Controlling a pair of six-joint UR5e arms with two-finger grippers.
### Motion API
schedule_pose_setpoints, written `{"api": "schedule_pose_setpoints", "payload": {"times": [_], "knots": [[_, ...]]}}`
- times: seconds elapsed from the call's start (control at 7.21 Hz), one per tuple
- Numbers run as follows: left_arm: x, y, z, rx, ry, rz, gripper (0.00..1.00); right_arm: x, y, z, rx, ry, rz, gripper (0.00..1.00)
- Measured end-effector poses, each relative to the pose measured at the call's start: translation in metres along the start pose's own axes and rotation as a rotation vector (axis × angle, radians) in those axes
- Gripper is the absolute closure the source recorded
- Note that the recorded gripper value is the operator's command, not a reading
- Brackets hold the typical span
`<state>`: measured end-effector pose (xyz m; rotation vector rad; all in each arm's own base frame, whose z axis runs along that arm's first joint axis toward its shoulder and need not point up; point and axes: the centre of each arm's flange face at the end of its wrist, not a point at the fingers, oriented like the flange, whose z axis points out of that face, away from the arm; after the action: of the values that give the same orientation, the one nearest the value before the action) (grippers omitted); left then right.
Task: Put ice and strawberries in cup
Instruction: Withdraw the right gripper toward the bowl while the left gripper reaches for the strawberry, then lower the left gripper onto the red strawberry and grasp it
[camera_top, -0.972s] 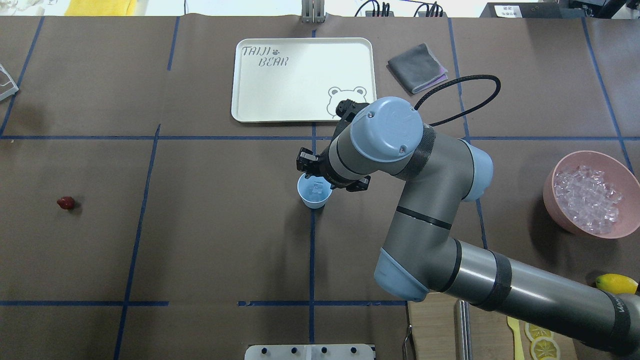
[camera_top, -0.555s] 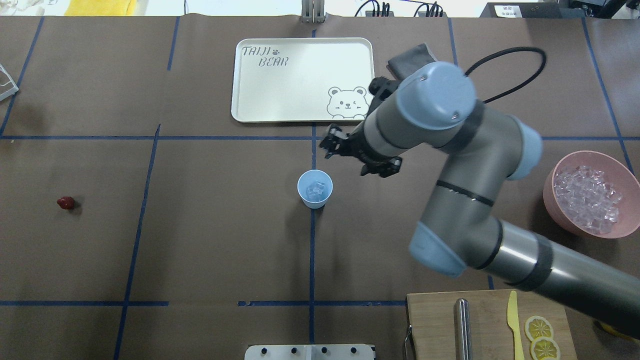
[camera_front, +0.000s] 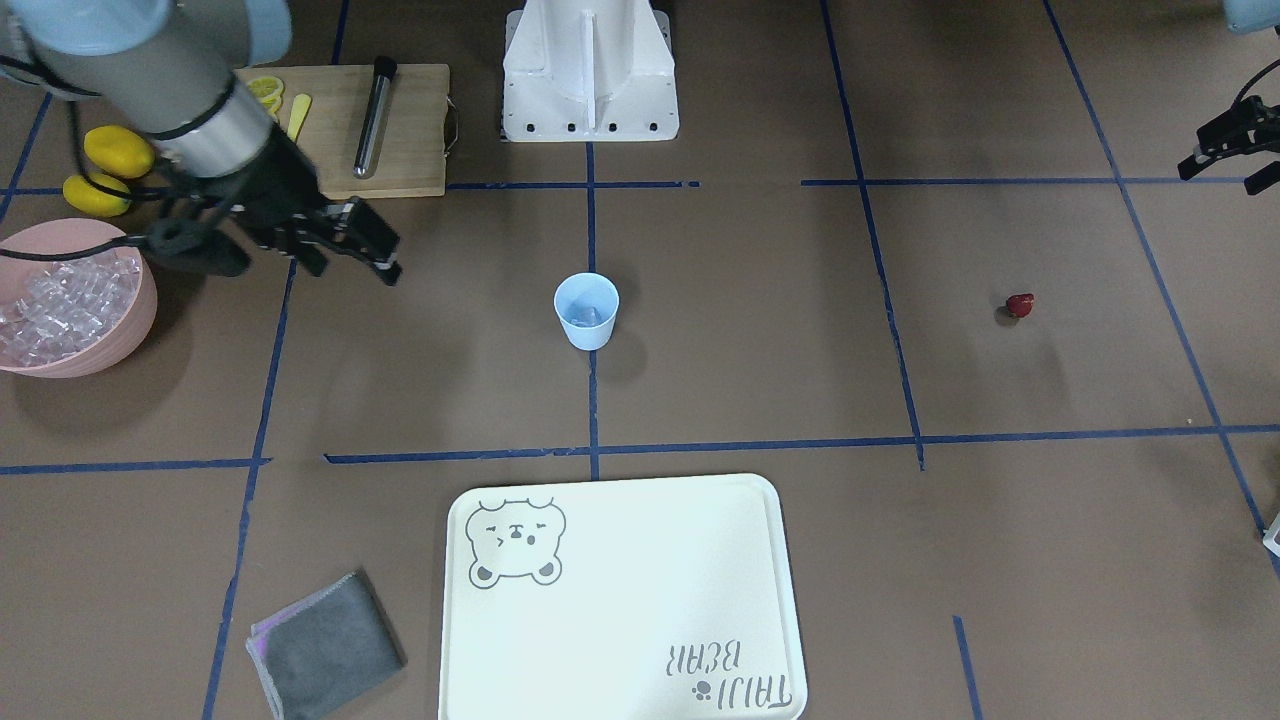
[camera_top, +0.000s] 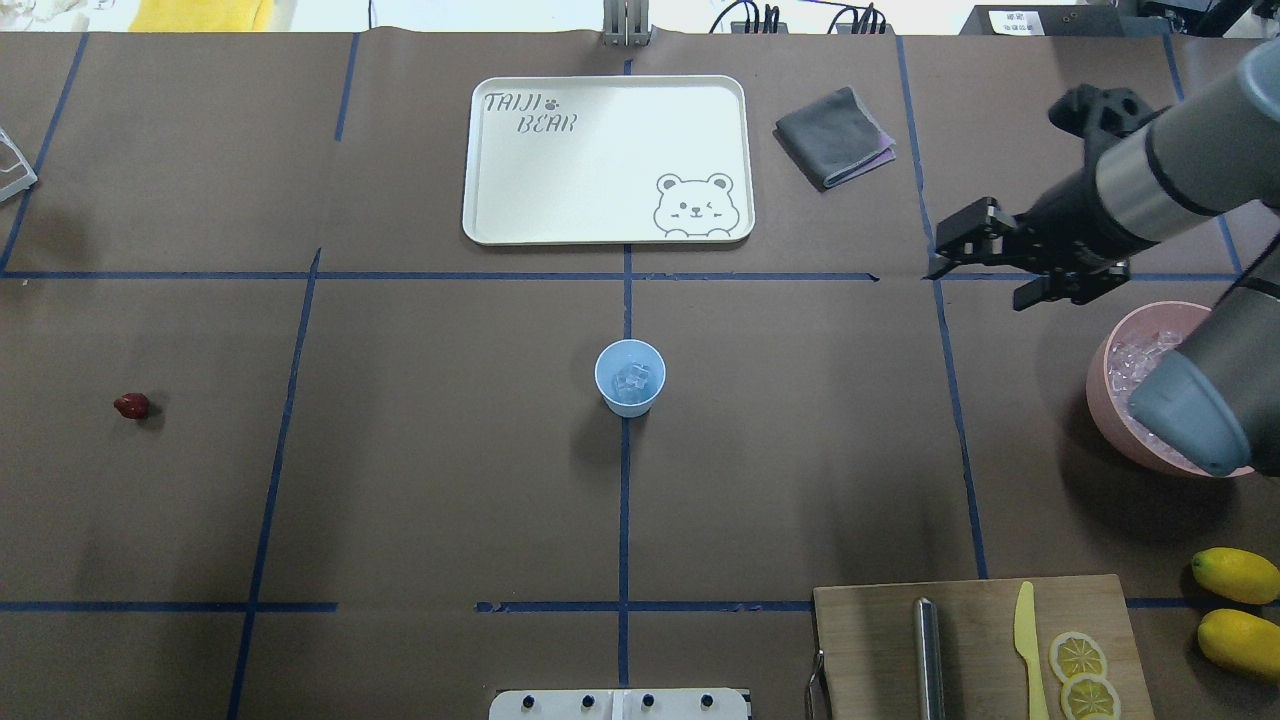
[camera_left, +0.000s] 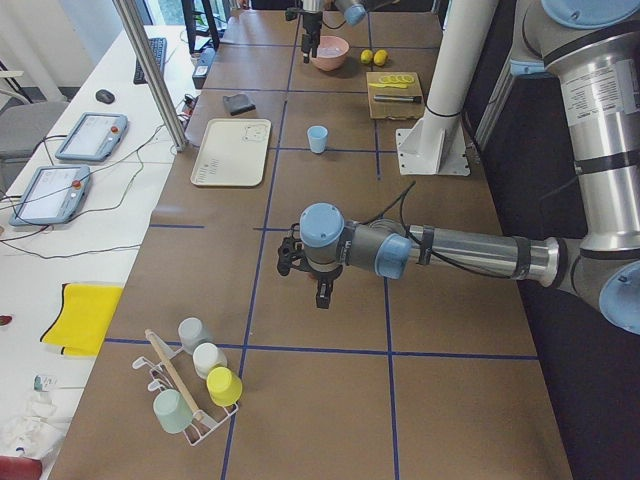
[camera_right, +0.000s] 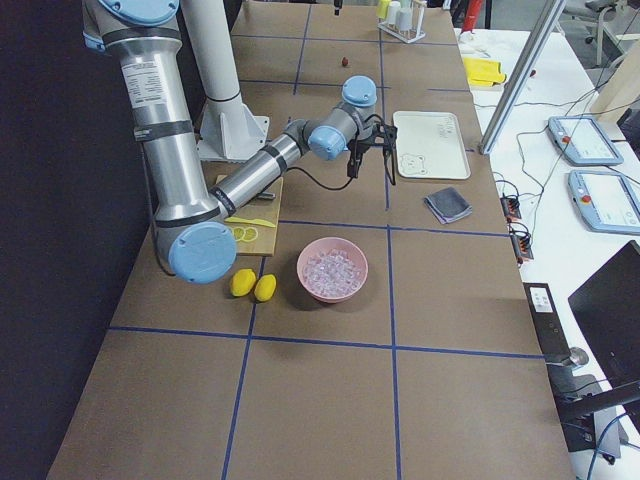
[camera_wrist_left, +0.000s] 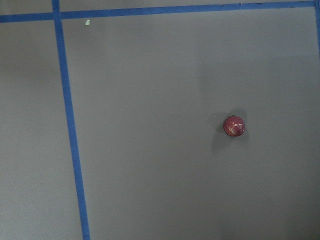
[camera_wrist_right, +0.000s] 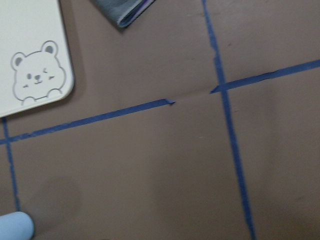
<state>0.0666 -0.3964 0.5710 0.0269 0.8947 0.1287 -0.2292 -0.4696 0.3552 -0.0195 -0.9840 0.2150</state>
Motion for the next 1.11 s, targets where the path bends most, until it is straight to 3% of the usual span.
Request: {"api": "schedule_pose_setpoints", "payload": {"times": [0.42, 0.69, 1.11], "knots": [[0.038, -0.020, 0.045, 0.038, -0.077, 0.026, 0.00, 0.118, -0.010, -0.025, -0.005, 0.062, -0.156, 0.00], [0.051, -0.035, 0.074, 0.078, -0.057, 0.005, 0.00, 0.132, -0.009, -0.028, -0.008, 0.065, -0.171, 0.00], [0.075, -0.046, 0.122, 0.074, -0.022, -0.033, 0.00, 0.132, -0.009, -0.030, -0.005, 0.064, -0.175, 0.00]]}}
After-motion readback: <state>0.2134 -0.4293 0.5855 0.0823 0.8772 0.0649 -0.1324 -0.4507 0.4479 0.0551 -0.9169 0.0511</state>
